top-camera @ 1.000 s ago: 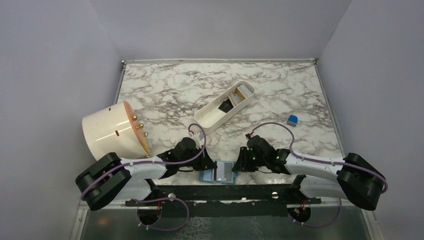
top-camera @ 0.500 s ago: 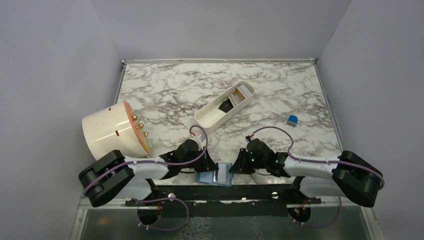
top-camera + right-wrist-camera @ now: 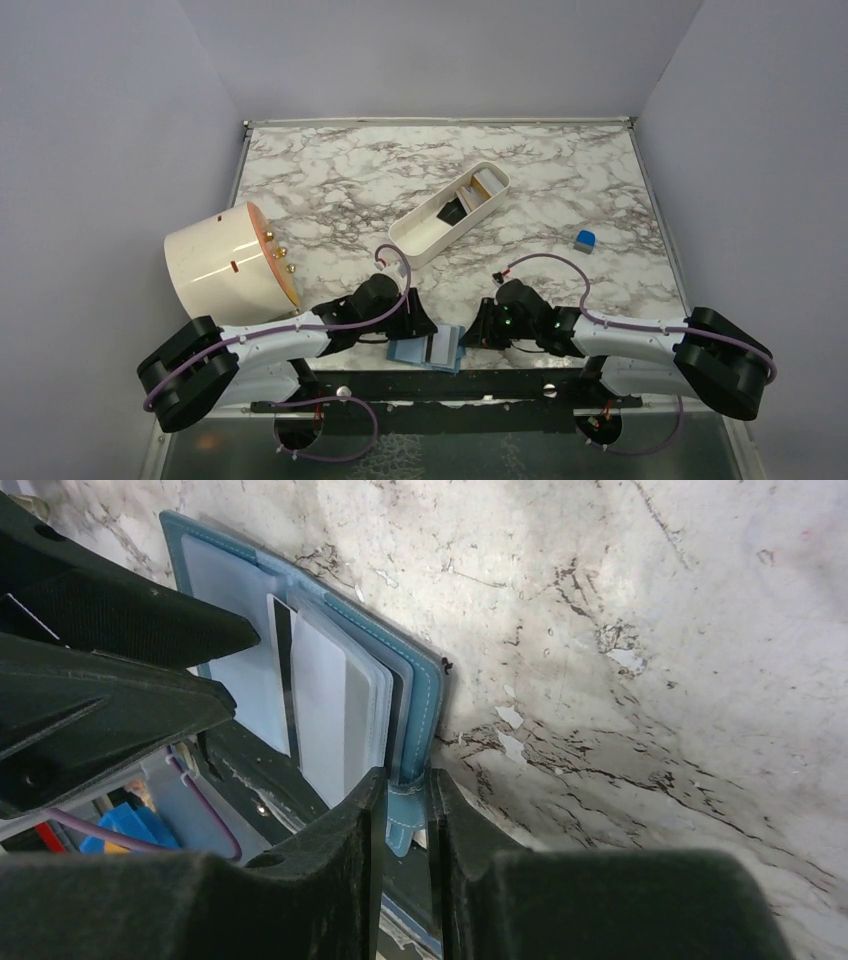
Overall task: Put the credit cards into the card holder
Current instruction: Insert the credit card into the card holder, then close the card holder at the center of the board.
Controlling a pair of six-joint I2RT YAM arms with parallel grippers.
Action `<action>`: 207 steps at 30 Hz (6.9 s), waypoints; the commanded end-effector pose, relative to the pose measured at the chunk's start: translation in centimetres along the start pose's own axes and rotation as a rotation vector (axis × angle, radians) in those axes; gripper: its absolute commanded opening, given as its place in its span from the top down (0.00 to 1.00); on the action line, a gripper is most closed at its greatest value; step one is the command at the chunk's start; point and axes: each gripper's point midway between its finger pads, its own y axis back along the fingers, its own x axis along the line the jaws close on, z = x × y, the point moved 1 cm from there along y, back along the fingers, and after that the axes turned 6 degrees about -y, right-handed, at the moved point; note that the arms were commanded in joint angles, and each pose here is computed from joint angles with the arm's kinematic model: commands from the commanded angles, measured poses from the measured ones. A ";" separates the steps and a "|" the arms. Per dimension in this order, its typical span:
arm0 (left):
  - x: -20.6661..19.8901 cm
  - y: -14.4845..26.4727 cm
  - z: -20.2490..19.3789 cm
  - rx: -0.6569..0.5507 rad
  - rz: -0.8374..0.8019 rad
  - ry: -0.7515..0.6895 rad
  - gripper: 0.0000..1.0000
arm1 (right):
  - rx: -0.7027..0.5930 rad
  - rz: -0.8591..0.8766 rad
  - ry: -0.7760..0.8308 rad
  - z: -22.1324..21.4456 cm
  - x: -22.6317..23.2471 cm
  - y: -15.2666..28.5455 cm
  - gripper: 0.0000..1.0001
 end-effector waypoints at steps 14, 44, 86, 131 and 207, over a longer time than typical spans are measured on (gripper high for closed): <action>-0.9 -0.2 -1.5 0.073 -0.071 0.039 0.50 | 0.027 0.023 0.030 -0.7 0.5 -0.6 0.80; -2.0 -0.2 2.6 0.102 0.072 -0.090 0.41 | -0.181 -0.027 0.472 4.2 2.2 3.0 0.63; 4.3 3.3 1.3 -0.003 0.167 0.019 1.00 | 0.185 0.325 1.393 2.0 10.1 5.0 0.53; 6.4 6.4 4.6 -0.167 0.295 0.041 1.00 | 0.267 0.033 1.727 6.0 1.9 -5.8 0.76; 2.5 2.0 3.9 -0.105 -0.022 0.180 0.66 | -0.364 0.569 1.291 3.5 8.7 -2.1 0.99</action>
